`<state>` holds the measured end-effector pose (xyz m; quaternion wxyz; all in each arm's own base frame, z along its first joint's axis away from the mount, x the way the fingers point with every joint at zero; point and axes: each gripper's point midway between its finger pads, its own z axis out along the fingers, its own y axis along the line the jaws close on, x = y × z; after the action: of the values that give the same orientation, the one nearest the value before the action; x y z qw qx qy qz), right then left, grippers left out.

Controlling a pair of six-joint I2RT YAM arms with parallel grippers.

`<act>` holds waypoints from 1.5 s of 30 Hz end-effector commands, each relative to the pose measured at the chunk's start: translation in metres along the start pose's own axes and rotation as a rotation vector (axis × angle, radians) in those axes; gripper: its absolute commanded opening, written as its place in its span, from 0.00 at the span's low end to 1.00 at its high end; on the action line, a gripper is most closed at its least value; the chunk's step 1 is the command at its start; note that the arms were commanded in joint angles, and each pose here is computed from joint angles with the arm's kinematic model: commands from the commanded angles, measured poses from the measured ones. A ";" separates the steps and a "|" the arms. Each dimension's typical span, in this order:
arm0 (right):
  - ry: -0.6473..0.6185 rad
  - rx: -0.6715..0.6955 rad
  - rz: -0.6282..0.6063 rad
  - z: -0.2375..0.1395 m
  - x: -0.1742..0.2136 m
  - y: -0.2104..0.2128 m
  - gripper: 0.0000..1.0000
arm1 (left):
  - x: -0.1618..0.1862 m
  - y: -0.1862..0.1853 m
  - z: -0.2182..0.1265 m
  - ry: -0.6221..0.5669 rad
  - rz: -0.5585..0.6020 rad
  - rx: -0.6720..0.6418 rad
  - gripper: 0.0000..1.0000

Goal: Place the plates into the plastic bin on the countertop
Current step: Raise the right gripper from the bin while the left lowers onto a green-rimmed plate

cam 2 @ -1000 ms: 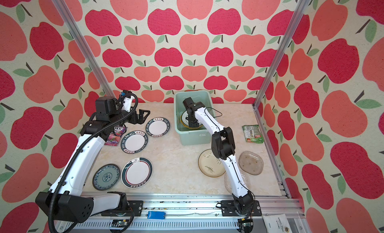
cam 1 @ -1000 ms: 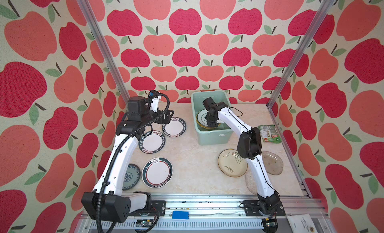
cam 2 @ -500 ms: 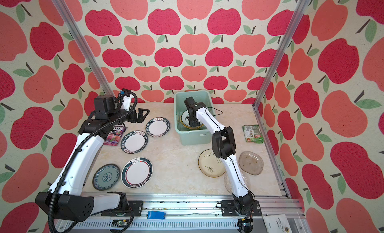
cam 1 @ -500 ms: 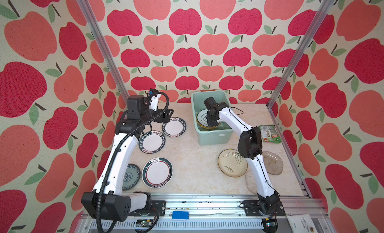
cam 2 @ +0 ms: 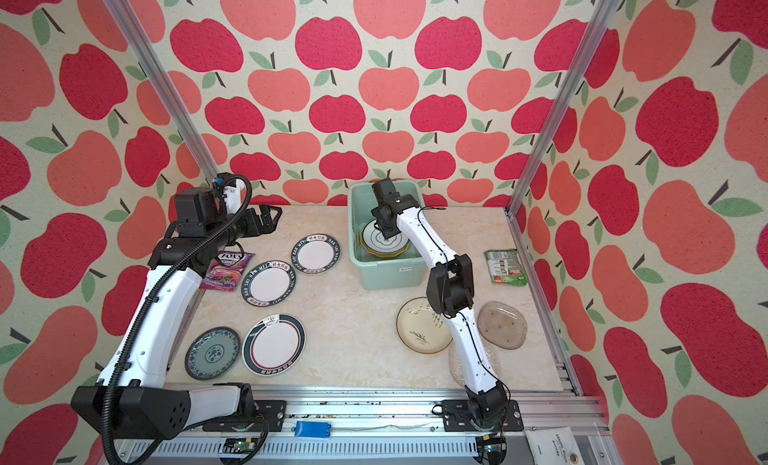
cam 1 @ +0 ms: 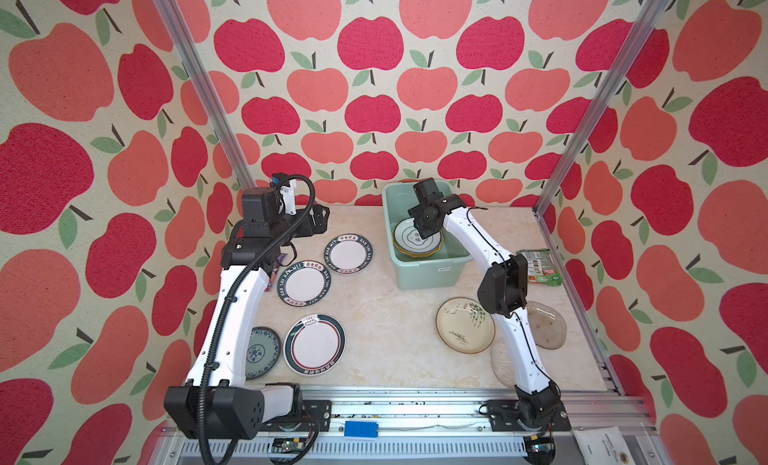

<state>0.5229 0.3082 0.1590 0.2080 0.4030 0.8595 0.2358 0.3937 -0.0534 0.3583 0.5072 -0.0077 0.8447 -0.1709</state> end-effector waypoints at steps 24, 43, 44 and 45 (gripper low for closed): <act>0.156 -0.709 -1.123 -0.161 0.041 0.012 0.63 | 0.124 0.062 0.081 0.445 -0.579 -0.114 0.94; 0.257 -0.734 -1.473 -0.183 0.074 -0.031 0.66 | 0.173 0.086 0.173 0.713 -0.116 -0.141 0.81; 0.238 -0.728 -1.516 -0.182 0.076 -0.033 0.66 | 0.173 0.086 0.178 0.709 -0.122 -0.138 0.81; 0.223 -0.723 -1.565 -0.181 0.079 -0.035 0.66 | 0.174 0.087 0.183 0.705 -0.128 -0.137 0.81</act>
<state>0.3763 0.3096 0.2663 0.3199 -0.3474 0.8039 0.3616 0.4759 -0.0599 0.1092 0.1759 -0.0469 0.9717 -0.1507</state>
